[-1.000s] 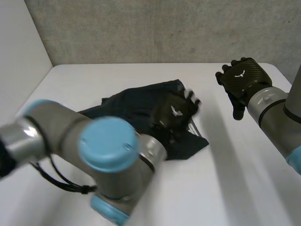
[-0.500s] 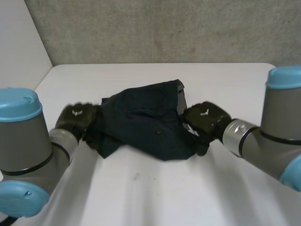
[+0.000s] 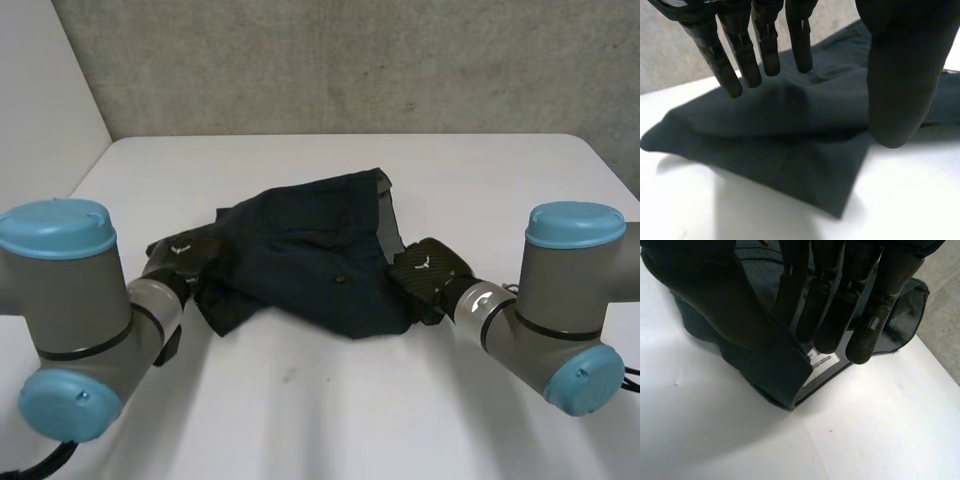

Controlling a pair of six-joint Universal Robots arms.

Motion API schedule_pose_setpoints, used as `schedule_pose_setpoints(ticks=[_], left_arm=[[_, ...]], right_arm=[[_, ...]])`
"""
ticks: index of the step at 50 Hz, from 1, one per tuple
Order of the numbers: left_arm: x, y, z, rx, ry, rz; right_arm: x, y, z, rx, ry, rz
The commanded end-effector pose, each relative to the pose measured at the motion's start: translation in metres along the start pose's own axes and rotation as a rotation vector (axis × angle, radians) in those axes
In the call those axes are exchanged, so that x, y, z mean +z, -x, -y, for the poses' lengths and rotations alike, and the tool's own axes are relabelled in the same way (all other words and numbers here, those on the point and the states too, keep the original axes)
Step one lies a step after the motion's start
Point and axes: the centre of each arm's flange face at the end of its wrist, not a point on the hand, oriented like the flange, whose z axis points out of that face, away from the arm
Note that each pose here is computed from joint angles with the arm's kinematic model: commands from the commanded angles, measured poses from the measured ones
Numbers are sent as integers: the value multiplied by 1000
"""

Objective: Fold the shorts.

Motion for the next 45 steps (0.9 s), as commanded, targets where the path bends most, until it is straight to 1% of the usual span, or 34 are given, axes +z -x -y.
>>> schedule_pose_setpoints(ticks=[1,4,5,8,9,12,13,16,17,22,24,28,34,38,42,45], left_arm=[[8,11,8,-13,-35,33],[9,16,12,-17,-42,48],[9,17,13,-16,-45,50],[10,24,19,-6,-60,68],[10,26,20,3,-63,71],[12,30,21,51,-62,79],[12,30,20,82,-63,79],[13,29,20,126,-61,79],[14,29,19,151,-60,78],[18,30,26,194,-84,85],[20,31,27,198,-89,87],[23,31,25,201,-79,85],[31,31,17,206,-57,81],[40,29,11,231,-39,74],[50,28,2,279,-15,70],[57,28,-3,320,-2,67]], right_arm=[[-41,5,10,-36,115,99],[-59,-4,9,-59,178,116],[-70,-10,5,-71,231,135],[-84,-14,-2,-96,315,188],[-91,-16,-4,-103,360,226],[-98,-17,-3,-100,391,271],[-98,-20,1,-96,382,259],[-93,-32,10,-71,342,192],[-89,-39,16,-33,309,141],[-76,-53,41,94,183,25],[-70,-56,50,155,143,8],[-56,-60,52,232,122,-12],[-30,-60,49,289,106,-10],[-14,-59,43,321,117,-10],[-16,-65,50,374,96,-47],[-27,-74,66,410,31,-79]])
